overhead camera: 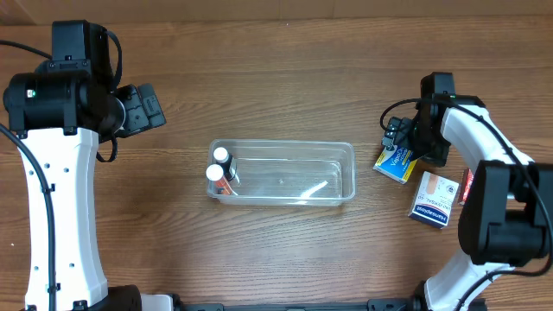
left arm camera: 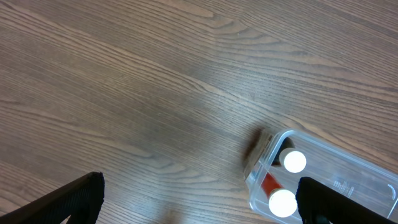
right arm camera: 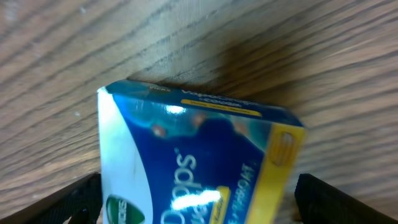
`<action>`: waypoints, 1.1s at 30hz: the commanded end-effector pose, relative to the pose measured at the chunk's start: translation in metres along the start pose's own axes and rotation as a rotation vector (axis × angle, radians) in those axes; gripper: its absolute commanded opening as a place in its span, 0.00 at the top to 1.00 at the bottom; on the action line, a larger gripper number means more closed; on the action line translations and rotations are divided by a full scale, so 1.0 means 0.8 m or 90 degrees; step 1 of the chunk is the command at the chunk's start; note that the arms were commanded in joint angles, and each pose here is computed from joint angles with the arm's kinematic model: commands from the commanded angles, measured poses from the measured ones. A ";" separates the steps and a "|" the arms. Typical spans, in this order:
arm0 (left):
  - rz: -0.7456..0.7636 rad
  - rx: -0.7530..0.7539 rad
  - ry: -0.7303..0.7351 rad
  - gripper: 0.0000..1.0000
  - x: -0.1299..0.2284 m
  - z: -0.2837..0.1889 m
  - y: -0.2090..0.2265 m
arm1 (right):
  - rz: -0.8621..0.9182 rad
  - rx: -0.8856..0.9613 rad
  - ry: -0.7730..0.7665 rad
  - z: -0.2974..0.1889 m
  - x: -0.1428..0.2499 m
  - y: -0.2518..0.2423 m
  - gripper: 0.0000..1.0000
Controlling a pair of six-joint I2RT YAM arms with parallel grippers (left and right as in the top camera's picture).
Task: Pack container
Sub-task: 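Lower the blue box into the container's right end and release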
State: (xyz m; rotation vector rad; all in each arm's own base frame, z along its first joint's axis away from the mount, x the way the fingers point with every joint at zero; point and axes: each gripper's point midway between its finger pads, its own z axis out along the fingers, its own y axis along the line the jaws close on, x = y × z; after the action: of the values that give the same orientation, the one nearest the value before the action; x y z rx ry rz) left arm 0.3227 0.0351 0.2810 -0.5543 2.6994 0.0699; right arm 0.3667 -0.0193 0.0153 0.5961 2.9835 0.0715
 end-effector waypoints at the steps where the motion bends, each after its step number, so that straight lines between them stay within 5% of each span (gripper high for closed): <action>1: 0.010 0.006 -0.004 0.00 -0.003 -0.002 -0.001 | 0.002 0.016 0.025 0.021 0.007 -0.005 0.00; 7: 0.010 0.009 -0.003 0.00 -0.003 -0.002 -0.002 | 0.002 0.017 0.028 0.022 0.009 -0.005 0.00; 13: 0.010 0.010 -0.002 0.00 -0.003 -0.002 -0.002 | 0.002 0.018 0.029 0.022 0.009 -0.006 0.24; 20: 0.010 0.010 -0.002 0.00 -0.003 -0.002 -0.002 | 0.002 0.007 0.015 0.006 0.003 -0.001 0.24; 29: 0.010 0.010 -0.002 0.00 -0.003 -0.002 -0.002 | -0.053 -0.066 -0.098 -0.157 -0.010 0.053 0.23; 33: 0.010 0.010 -0.002 0.00 -0.003 -0.002 -0.002 | -0.166 -0.125 -0.160 -0.240 0.054 0.118 0.23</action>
State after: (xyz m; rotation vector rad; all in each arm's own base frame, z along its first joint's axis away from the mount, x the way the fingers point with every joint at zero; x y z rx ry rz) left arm 0.3229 0.0339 0.2809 -0.5527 2.7005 0.0599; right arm 0.3580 0.0373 0.1626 0.3489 2.8309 0.1668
